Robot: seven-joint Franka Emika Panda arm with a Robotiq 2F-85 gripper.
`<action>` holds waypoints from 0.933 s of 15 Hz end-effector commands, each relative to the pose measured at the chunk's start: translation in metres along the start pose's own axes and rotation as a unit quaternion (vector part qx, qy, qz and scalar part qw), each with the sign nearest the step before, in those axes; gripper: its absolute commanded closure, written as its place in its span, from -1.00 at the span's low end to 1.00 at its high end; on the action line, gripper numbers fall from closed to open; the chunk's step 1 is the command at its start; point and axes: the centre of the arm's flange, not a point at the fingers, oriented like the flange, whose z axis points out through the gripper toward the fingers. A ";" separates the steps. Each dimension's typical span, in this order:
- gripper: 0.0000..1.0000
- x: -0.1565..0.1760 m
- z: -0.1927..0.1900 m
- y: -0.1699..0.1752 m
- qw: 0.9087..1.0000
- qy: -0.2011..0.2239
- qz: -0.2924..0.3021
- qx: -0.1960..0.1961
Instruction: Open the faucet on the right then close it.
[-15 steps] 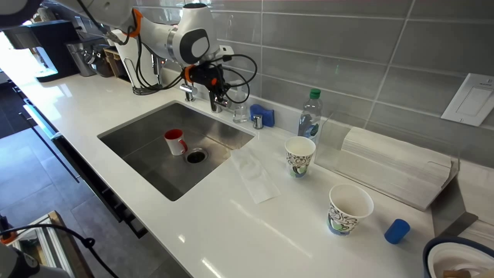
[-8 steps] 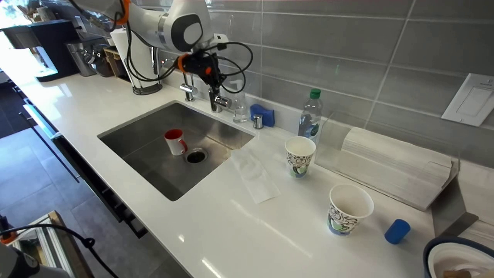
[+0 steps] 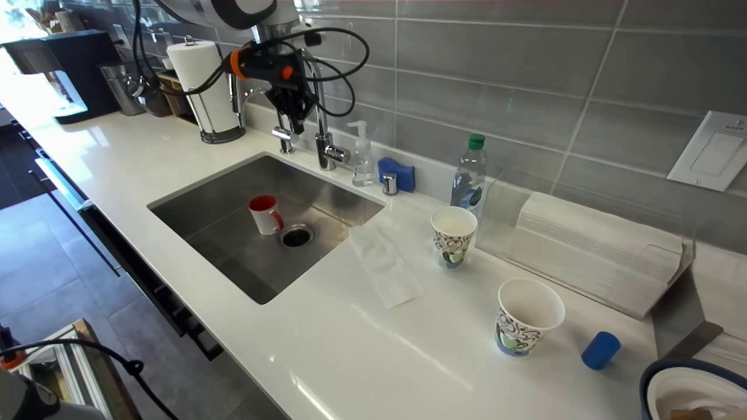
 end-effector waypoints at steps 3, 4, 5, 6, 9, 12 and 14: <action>0.22 -0.098 -0.091 0.005 0.988 0.043 -0.122 0.087; 0.09 -0.112 -0.106 0.004 0.983 0.055 -0.143 0.101; -0.07 -0.122 -0.116 0.005 0.977 0.063 -0.165 0.116; -0.20 -0.133 -0.129 0.005 0.971 0.074 -0.183 0.133; -0.60 -0.161 -0.159 0.018 0.950 0.093 -0.229 0.192; -0.97 -0.187 -0.177 0.037 0.938 0.099 -0.247 0.223; -0.80 -0.174 -0.176 0.035 0.945 0.092 -0.238 0.204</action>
